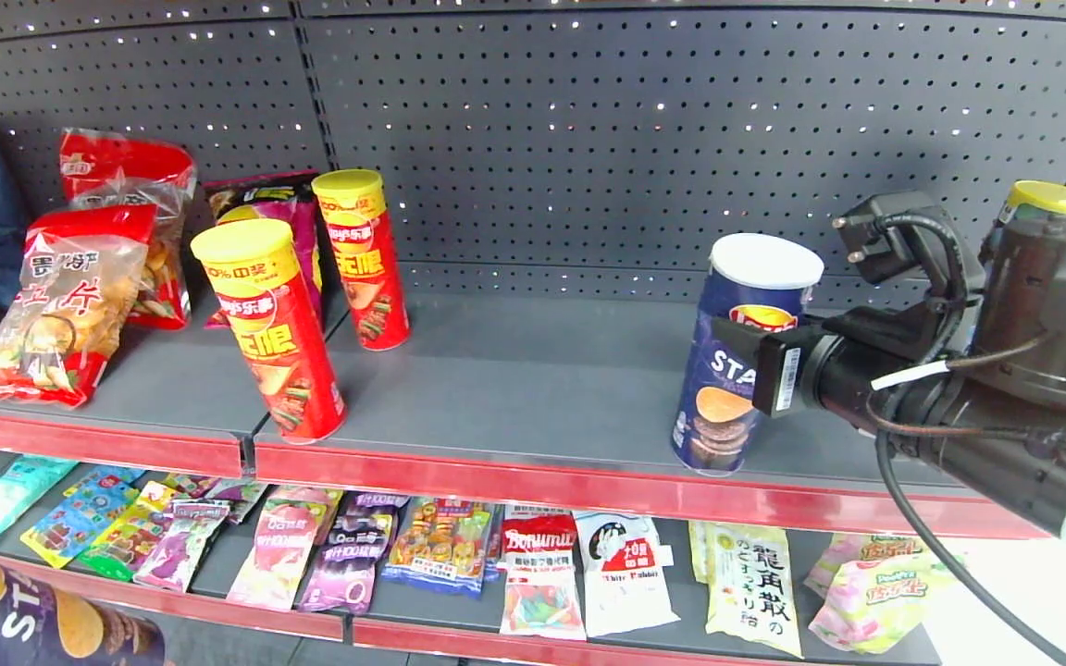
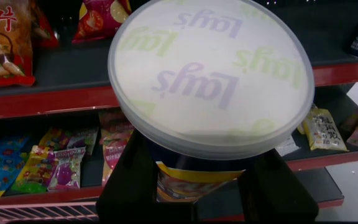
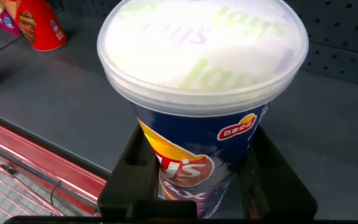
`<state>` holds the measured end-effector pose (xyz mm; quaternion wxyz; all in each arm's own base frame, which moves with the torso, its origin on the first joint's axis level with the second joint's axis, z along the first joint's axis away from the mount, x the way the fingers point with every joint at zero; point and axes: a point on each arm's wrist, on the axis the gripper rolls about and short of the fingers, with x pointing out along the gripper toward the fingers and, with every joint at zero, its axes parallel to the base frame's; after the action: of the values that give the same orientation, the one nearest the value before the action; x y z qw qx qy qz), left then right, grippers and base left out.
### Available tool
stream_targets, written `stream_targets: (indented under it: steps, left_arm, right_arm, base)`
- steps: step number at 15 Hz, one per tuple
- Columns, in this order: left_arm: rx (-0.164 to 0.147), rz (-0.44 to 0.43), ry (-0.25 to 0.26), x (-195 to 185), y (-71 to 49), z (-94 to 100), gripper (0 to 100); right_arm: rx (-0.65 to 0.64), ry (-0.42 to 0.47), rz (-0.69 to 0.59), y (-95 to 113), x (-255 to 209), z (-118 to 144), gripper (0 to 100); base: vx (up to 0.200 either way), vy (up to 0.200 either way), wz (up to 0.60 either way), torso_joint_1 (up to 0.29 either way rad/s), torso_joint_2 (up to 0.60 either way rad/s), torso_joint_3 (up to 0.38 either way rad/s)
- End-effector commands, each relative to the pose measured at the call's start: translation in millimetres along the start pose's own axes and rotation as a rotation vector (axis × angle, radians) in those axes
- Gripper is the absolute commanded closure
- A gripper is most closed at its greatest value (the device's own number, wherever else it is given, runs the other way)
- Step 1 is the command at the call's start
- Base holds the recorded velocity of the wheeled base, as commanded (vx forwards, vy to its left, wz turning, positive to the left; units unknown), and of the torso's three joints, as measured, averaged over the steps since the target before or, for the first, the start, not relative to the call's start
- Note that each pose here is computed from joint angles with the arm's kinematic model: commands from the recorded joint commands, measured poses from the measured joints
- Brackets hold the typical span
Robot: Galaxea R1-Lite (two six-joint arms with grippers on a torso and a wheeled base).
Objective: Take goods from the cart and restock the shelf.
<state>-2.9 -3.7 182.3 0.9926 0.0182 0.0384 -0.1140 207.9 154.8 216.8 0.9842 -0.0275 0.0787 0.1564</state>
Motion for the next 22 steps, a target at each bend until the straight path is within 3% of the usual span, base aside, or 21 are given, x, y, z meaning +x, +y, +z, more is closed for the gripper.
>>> stream_targets:
  steps: [1,10,11,22]
  left_arm:
    - [0.000,0.000,-0.002,-0.3,0.0,0.2,100]
    - [0.000,0.000,0.000,-0.2,0.0,-0.2,100]
    - [0.000,0.000,0.001,0.0,0.0,-0.7,100]
    - [-0.002,0.000,0.012,0.9,0.0,-3.6,100]
  right_arm:
    - [-0.001,0.001,0.007,0.8,0.3,0.0,100]
    - [-0.018,0.007,0.036,4.7,-1.1,-1.6,100]
    - [-0.019,0.008,0.036,4.7,-1.2,-2.0,0]
    - [-0.016,0.014,0.030,-7.2,-30.5,-12.9,0]
  base:
    - [0.000,0.000,0.00,0.000,0.00,0.000]
    - [0.000,0.000,0.00,0.000,0.00,0.000]
    - [0.000,0.000,0.00,0.000,0.00,0.000]
    - [0.000,0.000,0.00,0.000,0.00,0.000]
